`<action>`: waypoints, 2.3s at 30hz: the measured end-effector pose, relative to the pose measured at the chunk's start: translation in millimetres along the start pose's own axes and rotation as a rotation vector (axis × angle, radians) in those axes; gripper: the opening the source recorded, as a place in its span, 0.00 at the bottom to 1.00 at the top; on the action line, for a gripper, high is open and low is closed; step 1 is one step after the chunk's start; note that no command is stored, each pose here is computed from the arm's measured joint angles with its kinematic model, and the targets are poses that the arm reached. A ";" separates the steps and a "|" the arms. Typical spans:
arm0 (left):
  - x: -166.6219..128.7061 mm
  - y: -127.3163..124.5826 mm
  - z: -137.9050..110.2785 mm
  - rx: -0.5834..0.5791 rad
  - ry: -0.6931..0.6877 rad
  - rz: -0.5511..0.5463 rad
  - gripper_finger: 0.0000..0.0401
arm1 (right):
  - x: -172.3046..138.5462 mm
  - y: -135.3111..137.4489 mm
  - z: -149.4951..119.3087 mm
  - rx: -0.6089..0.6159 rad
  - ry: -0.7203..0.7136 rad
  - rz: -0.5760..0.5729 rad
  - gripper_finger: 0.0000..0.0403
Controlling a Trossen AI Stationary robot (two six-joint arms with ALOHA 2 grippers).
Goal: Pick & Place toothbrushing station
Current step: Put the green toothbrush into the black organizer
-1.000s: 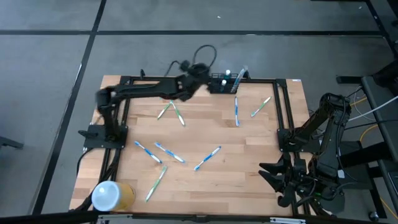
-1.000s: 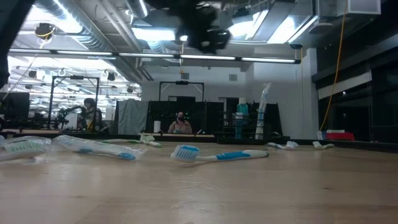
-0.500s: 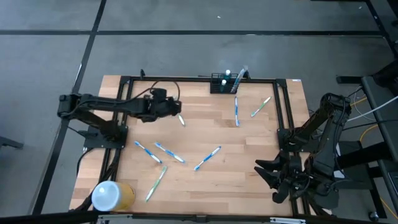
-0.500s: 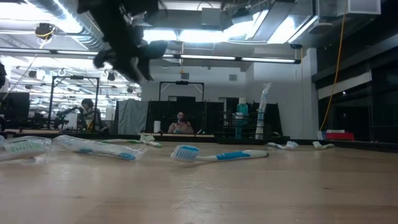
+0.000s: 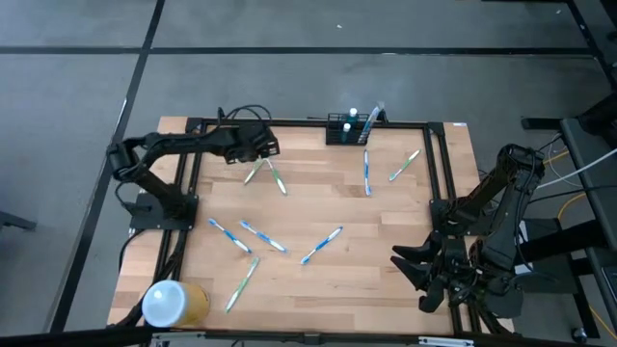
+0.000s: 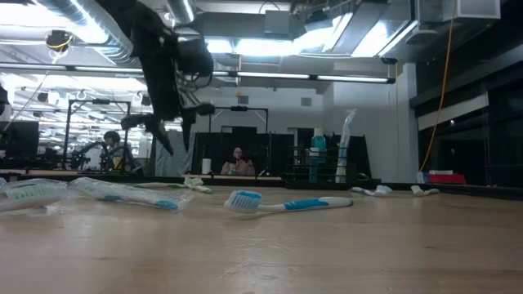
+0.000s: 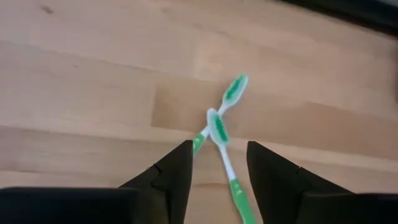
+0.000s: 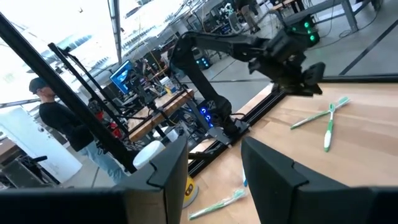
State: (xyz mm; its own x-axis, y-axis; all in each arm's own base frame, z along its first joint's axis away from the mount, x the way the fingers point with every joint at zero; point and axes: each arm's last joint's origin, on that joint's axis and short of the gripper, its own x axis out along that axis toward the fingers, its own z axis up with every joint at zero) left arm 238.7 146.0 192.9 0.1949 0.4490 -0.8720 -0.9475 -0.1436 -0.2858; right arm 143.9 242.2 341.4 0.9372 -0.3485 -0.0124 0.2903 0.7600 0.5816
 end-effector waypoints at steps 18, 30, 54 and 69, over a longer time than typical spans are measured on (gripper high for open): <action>50.1 -13.3 -20.3 -0.027 0.039 0.018 0.36 | 0.0 2.9 3.8 0.006 -0.011 -0.005 0.38; 52.5 -16.9 -13.2 -0.048 -0.040 -0.012 0.29 | 0.0 3.2 4.1 0.019 -0.011 -0.004 0.38; 53.9 -14.4 -11.8 -0.039 -0.061 0.016 0.21 | -0.9 4.1 4.8 0.034 -0.008 0.002 0.38; 61.3 -13.2 -13.4 -0.028 -0.036 0.029 0.18 | -0.9 4.1 4.8 0.032 -0.008 0.002 0.38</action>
State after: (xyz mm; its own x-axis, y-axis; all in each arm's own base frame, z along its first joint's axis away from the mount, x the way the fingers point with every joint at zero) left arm 266.6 163.6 137.9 0.1574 0.4761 -0.8652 -0.9450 -0.1816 -0.2719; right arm 143.3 243.0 347.7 0.9362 -0.3515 -0.0049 0.2821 0.7429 0.6071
